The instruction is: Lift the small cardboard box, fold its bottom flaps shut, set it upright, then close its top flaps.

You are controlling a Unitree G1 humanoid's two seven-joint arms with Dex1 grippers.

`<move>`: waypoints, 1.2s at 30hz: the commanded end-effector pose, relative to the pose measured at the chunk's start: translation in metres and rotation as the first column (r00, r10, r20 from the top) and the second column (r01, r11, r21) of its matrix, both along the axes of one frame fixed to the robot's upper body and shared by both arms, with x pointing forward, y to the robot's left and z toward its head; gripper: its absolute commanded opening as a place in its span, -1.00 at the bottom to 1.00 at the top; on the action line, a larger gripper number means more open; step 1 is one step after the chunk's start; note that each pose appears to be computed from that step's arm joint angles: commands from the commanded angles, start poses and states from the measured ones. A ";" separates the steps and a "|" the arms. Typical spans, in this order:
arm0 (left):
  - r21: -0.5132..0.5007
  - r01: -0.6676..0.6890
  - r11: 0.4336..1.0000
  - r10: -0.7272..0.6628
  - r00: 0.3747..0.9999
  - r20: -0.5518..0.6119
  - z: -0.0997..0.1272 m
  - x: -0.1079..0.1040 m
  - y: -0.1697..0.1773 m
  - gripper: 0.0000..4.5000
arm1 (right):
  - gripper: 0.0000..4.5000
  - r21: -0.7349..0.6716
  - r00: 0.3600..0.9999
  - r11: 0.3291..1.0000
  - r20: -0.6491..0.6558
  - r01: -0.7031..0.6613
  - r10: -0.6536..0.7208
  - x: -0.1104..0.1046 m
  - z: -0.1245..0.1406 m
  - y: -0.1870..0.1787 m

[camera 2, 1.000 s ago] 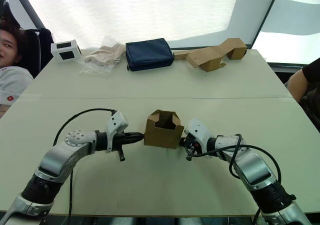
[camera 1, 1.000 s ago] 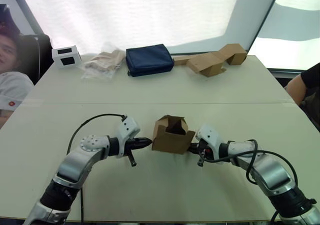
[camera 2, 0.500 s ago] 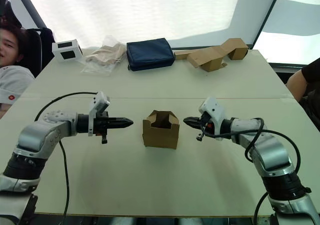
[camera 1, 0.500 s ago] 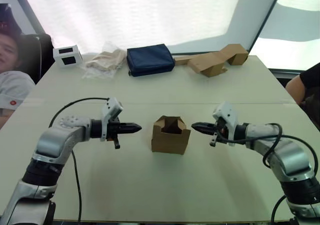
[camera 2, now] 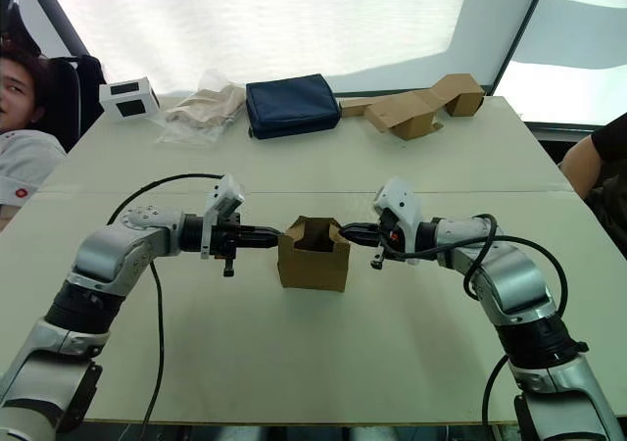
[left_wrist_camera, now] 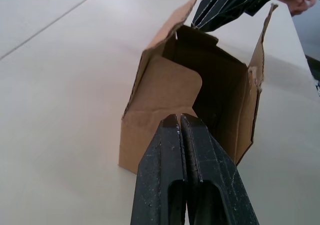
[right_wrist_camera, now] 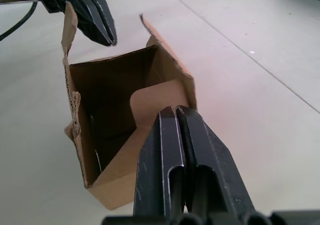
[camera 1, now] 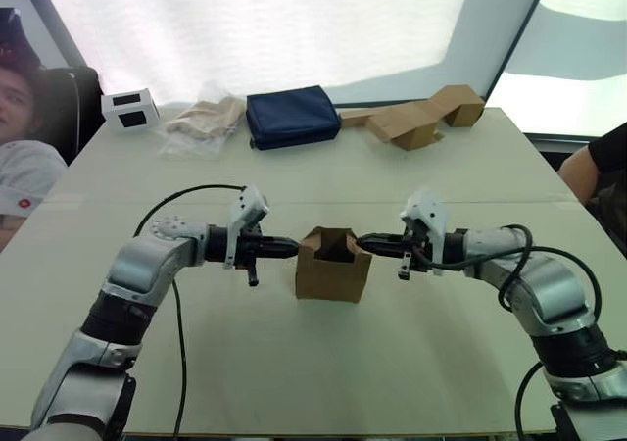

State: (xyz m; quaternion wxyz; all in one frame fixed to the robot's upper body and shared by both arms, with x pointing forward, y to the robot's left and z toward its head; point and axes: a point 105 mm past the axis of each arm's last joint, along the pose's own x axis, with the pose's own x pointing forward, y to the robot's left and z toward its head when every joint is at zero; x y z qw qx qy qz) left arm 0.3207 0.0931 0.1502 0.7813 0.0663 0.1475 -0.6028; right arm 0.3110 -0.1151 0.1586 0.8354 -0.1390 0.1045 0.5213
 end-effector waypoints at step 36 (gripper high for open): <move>-0.092 -0.098 0.991 0.084 0.986 -0.146 -0.028 0.056 -0.010 -0.97 | -1.00 0.120 0.980 0.973 0.051 -0.196 0.191 -0.090 0.055 0.044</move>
